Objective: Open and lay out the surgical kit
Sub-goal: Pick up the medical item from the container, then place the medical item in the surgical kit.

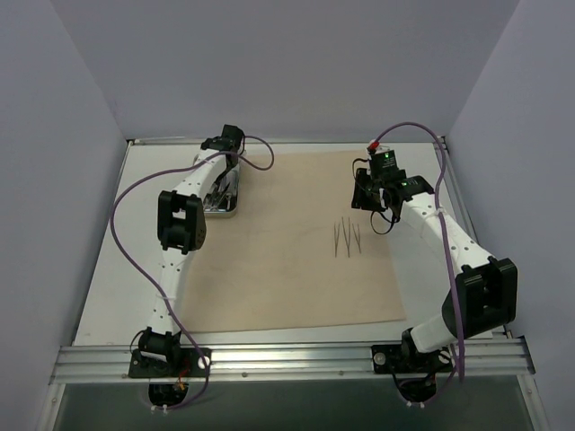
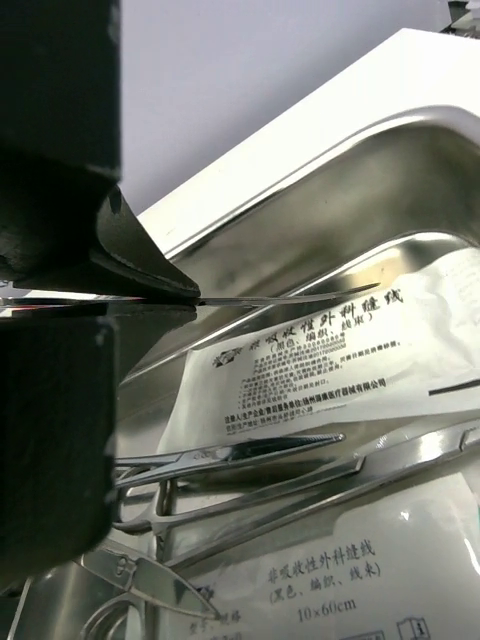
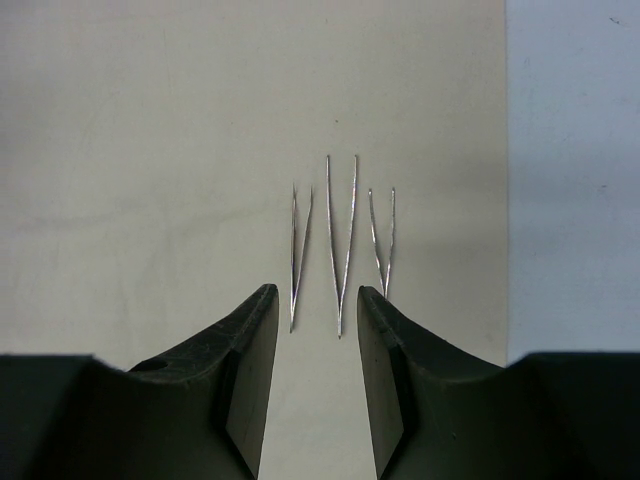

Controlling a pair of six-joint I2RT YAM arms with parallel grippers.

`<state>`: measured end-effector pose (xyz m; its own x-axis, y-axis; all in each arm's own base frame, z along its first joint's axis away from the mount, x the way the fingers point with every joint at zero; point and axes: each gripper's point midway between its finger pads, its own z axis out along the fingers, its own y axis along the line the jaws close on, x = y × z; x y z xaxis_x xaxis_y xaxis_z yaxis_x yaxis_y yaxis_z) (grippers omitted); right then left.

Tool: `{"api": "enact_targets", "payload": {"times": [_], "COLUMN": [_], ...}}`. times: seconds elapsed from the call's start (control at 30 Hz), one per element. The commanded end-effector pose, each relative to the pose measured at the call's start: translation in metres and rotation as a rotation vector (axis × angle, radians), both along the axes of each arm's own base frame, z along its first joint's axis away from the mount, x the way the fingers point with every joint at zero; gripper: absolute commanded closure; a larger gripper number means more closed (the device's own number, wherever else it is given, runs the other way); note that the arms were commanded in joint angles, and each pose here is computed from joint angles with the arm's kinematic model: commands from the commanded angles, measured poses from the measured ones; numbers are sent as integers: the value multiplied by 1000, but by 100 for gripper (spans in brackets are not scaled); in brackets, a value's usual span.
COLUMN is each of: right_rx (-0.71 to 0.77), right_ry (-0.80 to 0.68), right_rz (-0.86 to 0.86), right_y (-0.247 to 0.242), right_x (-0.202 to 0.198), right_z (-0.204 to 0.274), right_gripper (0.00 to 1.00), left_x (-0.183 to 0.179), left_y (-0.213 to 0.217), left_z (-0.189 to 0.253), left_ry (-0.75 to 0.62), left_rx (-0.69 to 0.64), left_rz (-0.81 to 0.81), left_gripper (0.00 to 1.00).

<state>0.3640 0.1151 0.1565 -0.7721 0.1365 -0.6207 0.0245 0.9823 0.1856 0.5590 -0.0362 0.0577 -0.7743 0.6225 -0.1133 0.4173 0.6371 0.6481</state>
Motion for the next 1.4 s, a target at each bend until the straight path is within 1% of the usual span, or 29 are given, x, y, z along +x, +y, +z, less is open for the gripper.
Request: {"api": "enact_targets", "payload": {"times": [0.0,0.23,0.43,0.5,0.53,0.6,0.63,0.7,0.77,0.87,0.93,0.97,1.0,1.07,1.1,1.13,1.17,1.2,1.27,1.33,1.37], "right_rx": [11,12,18,27,33,53,64,89,120,173,258,292,359,429,475,560,607,715,811,892,931], "right_ry": [-42,-48,-59,-77,-82,-116,-126,-167,-201,-235,-247,-247,-263,-251,-274,-266,-251,-297,-332,-323,-325], "right_rz": [-1,-1,2,3,1,3,-1,-5,-4,5,-8,-6,-27,-55,-75,-123,-135,-158,-139,-142,-109], "right_y": [1,1,3,5,5,9,10,15,20,28,39,45,52,62,66,74,82,92,118,138,158], "right_x": [-2,-1,3,7,8,12,14,20,24,27,30,32,38,45,52,56,59,69,75,78,78], "right_z": [14,16,21,29,31,45,49,65,76,89,94,94,100,99,105,111,107,126,140,148,152], "right_gripper": [66,66,66,66,66,66,66,66,66,65,64,64,63,61,59,57,55,53,50,48,48], "left_x": [7,4,-2,-5,-7,-11,-13,-20,-30,-48,-58,-66,-68,-81,-86,-93,-98,-100,-109,-115,-121], "left_y": [-1,-2,-8,-12,-18,-23,-31,-40,-54,-67,-84,-88,-102,-117,-122,-136,-140,-143,-155,-165,-174], "left_z": [64,67,95,112,115,137,142,166,185,201,213,226,235,248,250,251,254,249,250,245,247], "left_ry": [-122,-117,-145,-175,-181,-225,-231,-265,-273,-261,-269,-288,-303,-309,-304,-289,-290,-279,-282,-264,-259], "left_rx": [-27,-38,-105,-151,-200,-251,-297,-358,-436,-477,-529,-570,-639,-678,-669,-656,-649,-623,-609,-615,-629], "left_rz": [-1,-1,1,4,7,7,-2,-31,-63,-83,-108,-123,-164,-216,-237,-280,-298,-313,-348,-369,-390], "left_gripper": [98,98,98,98,98,98,98,98,98,98,98,98,98,98,98,98,98,98,98,98,98]}}
